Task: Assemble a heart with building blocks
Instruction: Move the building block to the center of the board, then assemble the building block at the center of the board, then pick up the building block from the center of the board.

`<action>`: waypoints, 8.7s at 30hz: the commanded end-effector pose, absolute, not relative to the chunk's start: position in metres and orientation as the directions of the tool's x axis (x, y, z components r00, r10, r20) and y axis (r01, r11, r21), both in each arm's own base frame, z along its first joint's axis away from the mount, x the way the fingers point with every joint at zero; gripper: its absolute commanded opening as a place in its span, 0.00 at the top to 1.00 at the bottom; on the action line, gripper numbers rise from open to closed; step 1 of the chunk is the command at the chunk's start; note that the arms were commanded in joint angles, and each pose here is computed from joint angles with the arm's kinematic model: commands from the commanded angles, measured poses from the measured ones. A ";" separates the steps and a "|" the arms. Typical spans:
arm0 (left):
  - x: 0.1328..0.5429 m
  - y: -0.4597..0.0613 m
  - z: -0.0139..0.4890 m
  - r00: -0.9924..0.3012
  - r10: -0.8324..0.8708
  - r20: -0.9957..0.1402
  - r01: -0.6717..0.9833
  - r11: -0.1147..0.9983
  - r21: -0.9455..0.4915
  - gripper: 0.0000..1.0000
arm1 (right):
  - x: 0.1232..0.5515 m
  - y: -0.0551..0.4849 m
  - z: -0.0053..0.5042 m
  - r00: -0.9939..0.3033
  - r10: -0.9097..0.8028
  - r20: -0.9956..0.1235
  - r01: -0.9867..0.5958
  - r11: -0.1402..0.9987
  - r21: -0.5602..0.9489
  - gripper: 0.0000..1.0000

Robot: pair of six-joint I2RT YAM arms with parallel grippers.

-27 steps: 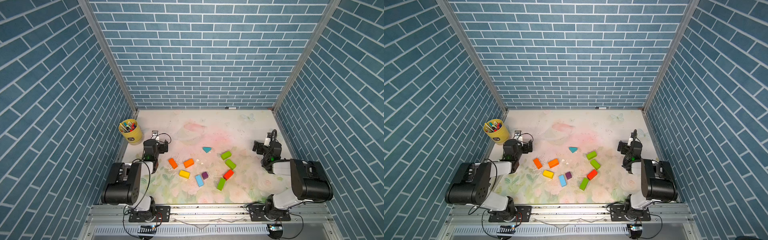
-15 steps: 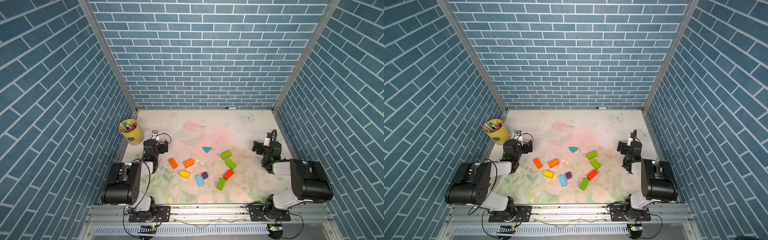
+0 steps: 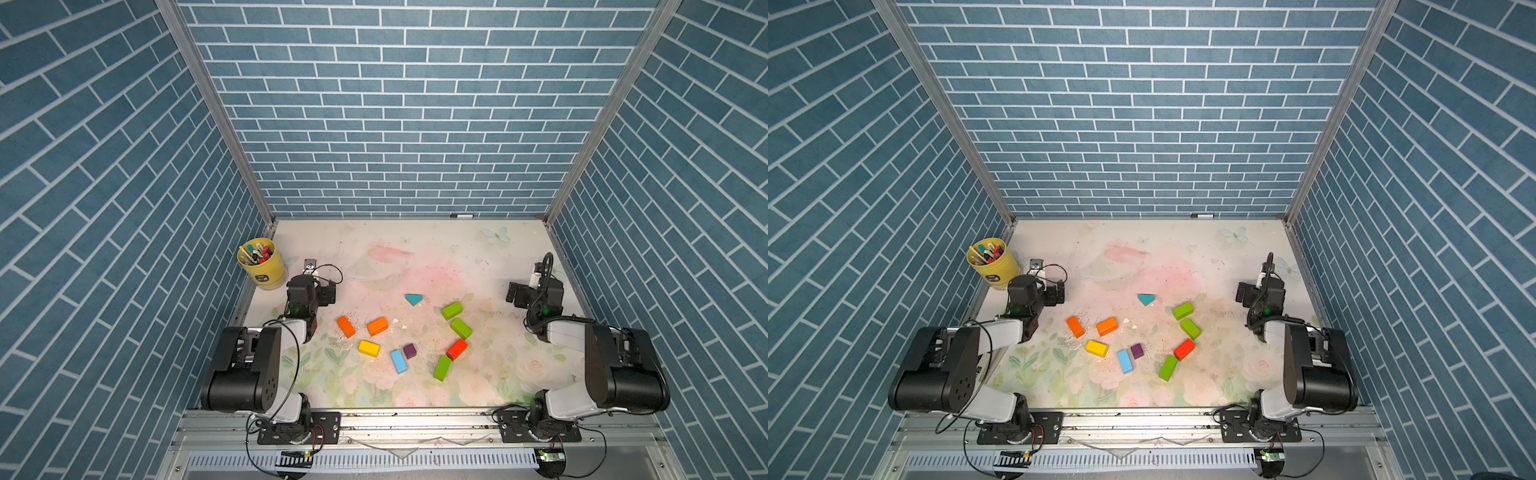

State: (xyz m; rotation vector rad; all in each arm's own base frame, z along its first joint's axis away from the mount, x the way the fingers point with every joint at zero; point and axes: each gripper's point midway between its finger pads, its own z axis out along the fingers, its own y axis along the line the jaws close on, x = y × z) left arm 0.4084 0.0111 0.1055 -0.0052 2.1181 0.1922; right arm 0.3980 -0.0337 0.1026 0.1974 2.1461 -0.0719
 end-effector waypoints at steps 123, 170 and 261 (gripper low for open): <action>0.266 -0.163 0.158 -0.812 0.153 -0.564 0.202 0.979 -0.025 0.21 | 0.314 0.276 0.041 -0.994 0.045 -0.104 0.024 0.981 0.190 0.57; 0.274 -0.160 0.156 -0.819 0.128 -0.559 0.175 0.984 -0.032 0.23 | 0.310 0.288 0.040 -0.890 -0.440 -0.122 -0.447 0.894 0.037 0.57; 0.282 -0.217 0.037 -0.933 0.272 -0.237 0.296 0.953 -0.072 0.70 | 0.250 0.191 0.131 -0.944 -0.046 -0.328 -0.076 0.994 0.079 0.60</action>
